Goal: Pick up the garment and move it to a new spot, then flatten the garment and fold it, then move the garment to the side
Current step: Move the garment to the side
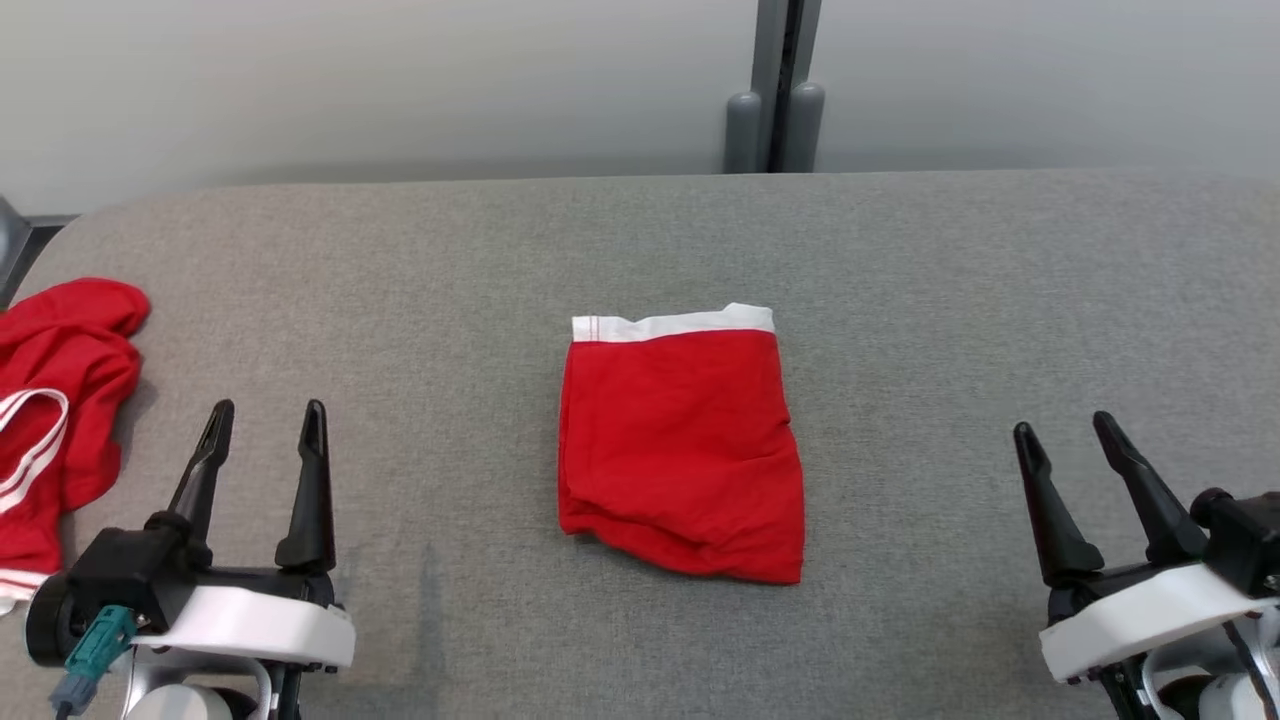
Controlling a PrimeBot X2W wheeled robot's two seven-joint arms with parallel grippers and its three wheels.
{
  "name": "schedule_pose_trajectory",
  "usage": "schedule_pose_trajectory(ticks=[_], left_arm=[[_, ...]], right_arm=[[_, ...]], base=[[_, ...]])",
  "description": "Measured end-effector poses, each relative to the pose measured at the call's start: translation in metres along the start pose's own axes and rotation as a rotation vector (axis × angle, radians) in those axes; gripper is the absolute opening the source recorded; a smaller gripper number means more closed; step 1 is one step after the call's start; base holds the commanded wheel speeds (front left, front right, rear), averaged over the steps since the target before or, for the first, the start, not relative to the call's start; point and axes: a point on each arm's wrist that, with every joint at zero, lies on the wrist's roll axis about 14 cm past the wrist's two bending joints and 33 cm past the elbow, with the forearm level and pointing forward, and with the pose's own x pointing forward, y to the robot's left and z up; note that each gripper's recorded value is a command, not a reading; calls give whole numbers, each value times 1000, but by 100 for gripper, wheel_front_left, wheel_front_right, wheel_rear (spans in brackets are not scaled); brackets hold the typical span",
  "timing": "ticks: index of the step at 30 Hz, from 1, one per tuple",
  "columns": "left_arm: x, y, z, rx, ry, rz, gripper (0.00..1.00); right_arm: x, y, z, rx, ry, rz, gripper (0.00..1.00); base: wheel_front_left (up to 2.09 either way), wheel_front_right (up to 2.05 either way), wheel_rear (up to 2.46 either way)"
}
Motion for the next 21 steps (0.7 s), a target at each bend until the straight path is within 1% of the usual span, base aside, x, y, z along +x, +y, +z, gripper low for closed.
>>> schedule_pose_trajectory(ticks=[3,7,13,18,19,21], left_arm=[[4,5,5,-12,-24,27,100],[13,11,17,-26,-78,52,100],[14,23,14,-19,-83,93,100],[8,37,4,0,-54,134,100],[7,39,3,-1,-51,141,100],[6,44,-1,0,-38,157,100]], right_arm=[[14,15,-17,11,51,56,100],[34,44,-48,34,143,153,100],[59,78,-96,79,283,266,100],[68,94,-138,131,418,307,100],[68,97,-145,155,444,309,100],[72,102,-153,164,474,328,100]], base=[[0,0,0],[0,0,0],[0,0,0],[0,0,0],[0,0,0],[0,0,0]])
